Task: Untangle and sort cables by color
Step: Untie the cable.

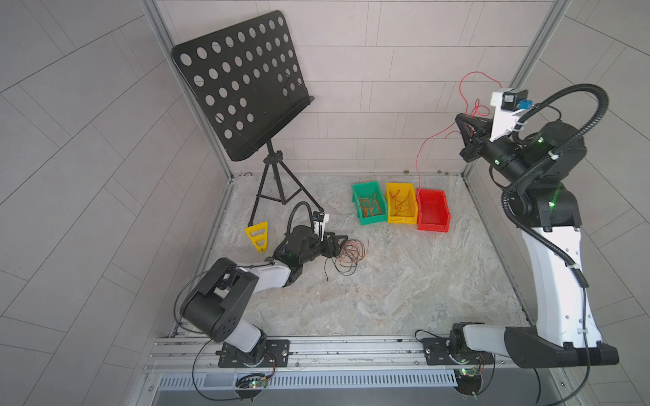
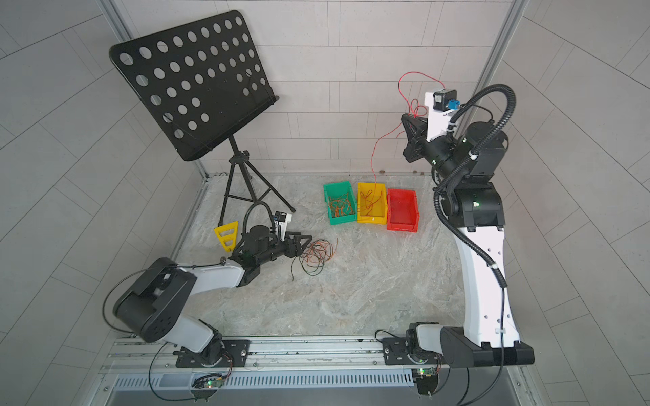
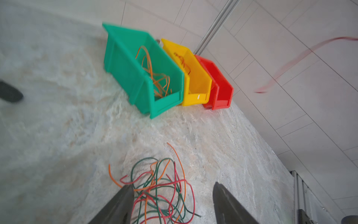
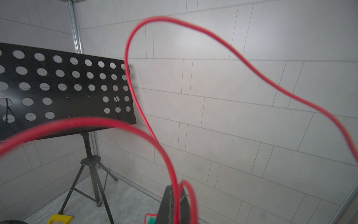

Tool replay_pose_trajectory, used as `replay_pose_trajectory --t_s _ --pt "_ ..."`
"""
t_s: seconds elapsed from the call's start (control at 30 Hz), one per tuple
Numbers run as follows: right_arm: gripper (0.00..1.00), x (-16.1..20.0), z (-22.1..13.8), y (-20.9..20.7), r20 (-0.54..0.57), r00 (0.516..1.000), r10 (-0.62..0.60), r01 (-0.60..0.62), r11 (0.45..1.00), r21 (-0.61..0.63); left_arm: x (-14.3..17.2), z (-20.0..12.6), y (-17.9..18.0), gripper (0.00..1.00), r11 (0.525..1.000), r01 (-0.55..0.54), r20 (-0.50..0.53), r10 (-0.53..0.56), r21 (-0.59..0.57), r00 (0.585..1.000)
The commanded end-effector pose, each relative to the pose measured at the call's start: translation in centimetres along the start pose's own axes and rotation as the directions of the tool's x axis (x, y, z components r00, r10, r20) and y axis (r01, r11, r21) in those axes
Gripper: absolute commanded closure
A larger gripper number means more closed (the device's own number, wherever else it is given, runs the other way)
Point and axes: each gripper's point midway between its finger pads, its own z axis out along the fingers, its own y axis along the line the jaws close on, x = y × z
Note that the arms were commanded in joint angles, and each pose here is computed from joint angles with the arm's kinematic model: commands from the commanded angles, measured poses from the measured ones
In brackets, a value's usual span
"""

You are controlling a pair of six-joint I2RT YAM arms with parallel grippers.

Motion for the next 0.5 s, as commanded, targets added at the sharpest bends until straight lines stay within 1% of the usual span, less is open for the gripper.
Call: replay_pose_trajectory --t_s 0.0,0.1,0.23,0.47 --pt "1.0 0.5 1.4 -0.9 0.019 1.0 0.014 -0.014 1.0 0.004 -1.5 -2.0 -0.2 0.18 0.995 -0.07 -0.022 0.069 -0.067 0.997" --pt "1.0 1.5 3.0 -1.2 0.032 0.999 0.026 -0.025 0.999 -0.019 -3.1 -4.0 -0.2 0.12 0.987 -0.103 -0.015 0.102 -0.125 0.995" --pt "1.0 2.8 5.0 -2.1 0.019 1.0 0.02 -0.019 1.0 -0.023 -4.8 -6.6 -0.3 0.1 0.975 -0.112 0.006 0.115 -0.193 0.993" --pt "1.0 3.9 7.1 -3.5 -0.008 1.0 -0.016 0.016 1.0 -0.024 -7.1 -10.5 -1.2 0.03 0.957 -0.132 0.073 0.156 -0.258 0.985"
